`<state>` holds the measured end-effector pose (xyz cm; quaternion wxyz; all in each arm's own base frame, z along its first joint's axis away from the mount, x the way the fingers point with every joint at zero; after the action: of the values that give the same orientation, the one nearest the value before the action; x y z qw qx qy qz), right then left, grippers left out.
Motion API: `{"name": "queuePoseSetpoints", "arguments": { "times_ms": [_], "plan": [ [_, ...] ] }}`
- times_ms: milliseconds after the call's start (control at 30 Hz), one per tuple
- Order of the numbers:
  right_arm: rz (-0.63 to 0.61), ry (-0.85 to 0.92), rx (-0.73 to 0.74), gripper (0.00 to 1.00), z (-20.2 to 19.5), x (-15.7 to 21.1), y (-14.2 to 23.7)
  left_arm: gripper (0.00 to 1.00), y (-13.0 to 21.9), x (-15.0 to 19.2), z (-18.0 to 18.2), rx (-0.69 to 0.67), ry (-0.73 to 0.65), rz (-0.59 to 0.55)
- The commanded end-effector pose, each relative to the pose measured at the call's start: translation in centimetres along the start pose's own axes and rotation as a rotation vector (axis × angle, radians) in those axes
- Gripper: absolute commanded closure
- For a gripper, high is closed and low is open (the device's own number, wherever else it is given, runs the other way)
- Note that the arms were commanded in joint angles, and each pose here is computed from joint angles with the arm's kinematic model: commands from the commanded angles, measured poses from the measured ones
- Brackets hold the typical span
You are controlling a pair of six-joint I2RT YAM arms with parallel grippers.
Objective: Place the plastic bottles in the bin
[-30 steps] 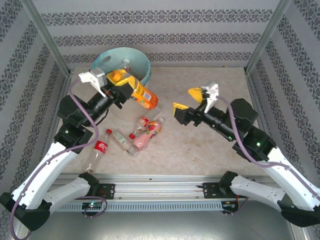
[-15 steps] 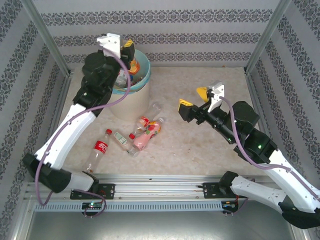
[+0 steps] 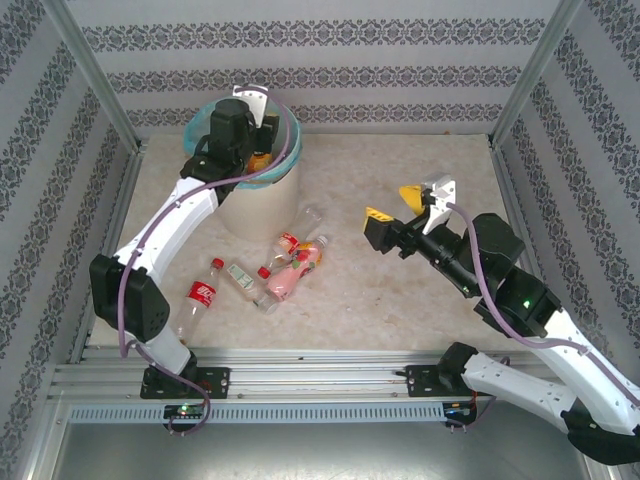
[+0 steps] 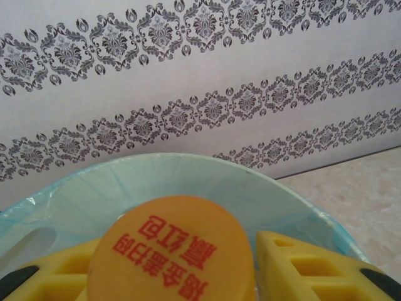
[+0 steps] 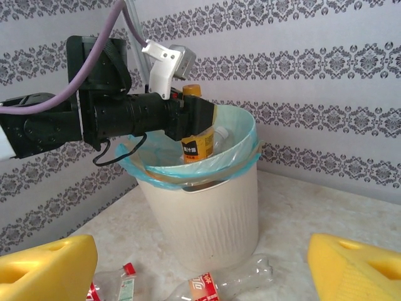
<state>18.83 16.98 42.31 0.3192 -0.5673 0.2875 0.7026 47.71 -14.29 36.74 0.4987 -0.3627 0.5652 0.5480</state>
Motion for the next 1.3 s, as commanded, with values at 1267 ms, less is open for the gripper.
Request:
{"name": "queuePoseSetpoints", "arguments": {
  "times_ms": [1267],
  "plan": [
    [0.086,-0.039,0.011,0.14,-0.2,2.7,-0.7,0.70,-5.8,8.4,1.7,-0.004,-0.127,0.637]
  ]
}}
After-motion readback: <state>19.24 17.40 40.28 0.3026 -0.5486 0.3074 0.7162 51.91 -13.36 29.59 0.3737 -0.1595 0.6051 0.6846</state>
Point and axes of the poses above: each hand's point on the last joint's axis, 136 mm out from that joint toward the fingers, its own y axis back along the fingers, its own z axis along the line the jaws close on, x = y × z, the point moved 3 cm from there along y, back along the fingers, and after that the axes turned 1 degree about y, right-handed, at the moved point
